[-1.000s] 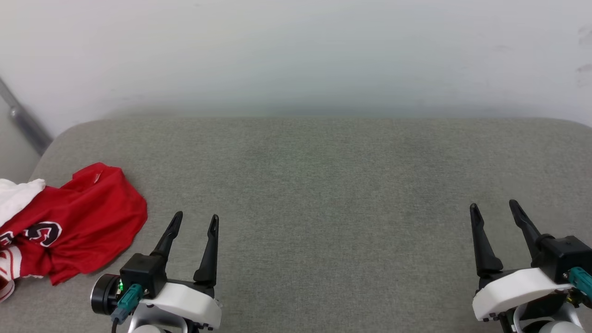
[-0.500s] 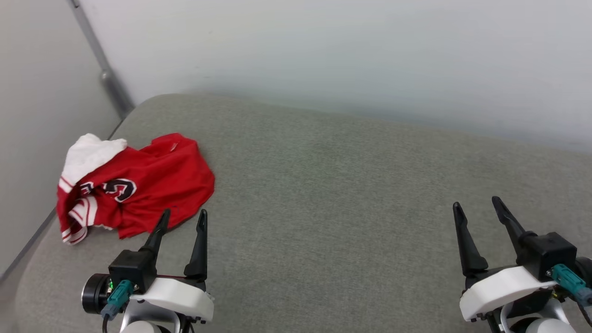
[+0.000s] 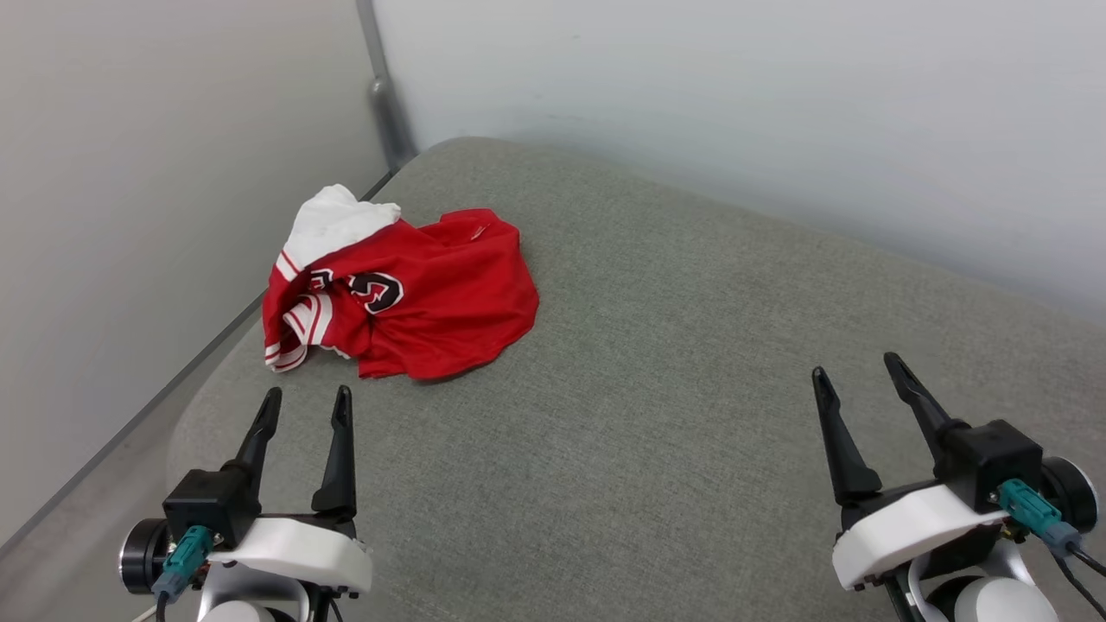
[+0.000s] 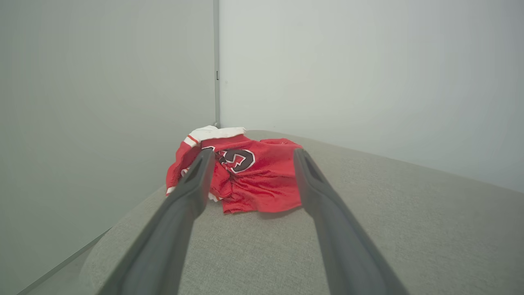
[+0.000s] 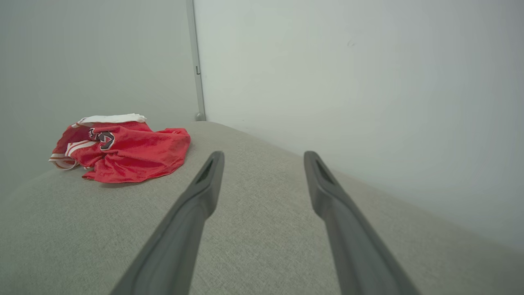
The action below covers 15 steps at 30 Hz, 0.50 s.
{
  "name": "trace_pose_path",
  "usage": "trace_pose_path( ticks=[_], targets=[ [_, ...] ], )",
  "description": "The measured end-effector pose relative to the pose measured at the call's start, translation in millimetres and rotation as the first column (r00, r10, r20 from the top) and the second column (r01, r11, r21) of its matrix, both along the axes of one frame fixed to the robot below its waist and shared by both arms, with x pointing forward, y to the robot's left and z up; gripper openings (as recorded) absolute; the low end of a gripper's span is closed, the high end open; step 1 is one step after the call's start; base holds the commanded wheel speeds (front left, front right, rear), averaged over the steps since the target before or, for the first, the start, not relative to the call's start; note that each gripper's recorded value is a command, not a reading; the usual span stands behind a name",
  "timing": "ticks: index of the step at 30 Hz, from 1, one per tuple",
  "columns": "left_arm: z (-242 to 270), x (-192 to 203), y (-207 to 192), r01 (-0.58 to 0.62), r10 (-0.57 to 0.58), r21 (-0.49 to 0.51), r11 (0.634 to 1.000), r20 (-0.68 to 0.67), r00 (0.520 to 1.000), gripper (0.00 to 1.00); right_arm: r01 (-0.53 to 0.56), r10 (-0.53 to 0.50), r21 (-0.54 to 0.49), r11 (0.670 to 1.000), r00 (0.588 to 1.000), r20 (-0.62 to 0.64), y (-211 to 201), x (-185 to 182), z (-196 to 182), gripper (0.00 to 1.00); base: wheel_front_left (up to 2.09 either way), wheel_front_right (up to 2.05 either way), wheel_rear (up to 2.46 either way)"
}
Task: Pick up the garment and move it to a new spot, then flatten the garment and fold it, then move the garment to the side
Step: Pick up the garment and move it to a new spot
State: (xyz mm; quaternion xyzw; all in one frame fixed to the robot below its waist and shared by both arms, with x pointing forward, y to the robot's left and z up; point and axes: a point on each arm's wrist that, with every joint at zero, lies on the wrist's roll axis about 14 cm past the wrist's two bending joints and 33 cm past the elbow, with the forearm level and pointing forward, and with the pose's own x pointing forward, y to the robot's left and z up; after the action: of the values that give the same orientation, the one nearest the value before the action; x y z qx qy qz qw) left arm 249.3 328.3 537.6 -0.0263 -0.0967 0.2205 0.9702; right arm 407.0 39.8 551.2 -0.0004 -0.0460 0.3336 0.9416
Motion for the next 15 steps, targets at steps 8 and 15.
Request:
trace_pose_path(
  ticks=[8,15],
  targets=[
    [-2.3,-14.3,16.7,-0.075,0.075,0.006,0.997,-0.018,0.997,1.0,-0.055,0.055,-0.002,0.998,0.998,-0.014,23.1,5.9,-6.3,1.0,0.0,0.0,0.0],
    [-5.1,-15.1,19.7,-0.086,0.086,0.019,0.996,-0.038,0.996,1.0,-0.06,0.06,-0.004,0.998,0.998,-0.025,25.3,7.9,-11.1,1.0,0.0,0.0,0.0]
  ],
)
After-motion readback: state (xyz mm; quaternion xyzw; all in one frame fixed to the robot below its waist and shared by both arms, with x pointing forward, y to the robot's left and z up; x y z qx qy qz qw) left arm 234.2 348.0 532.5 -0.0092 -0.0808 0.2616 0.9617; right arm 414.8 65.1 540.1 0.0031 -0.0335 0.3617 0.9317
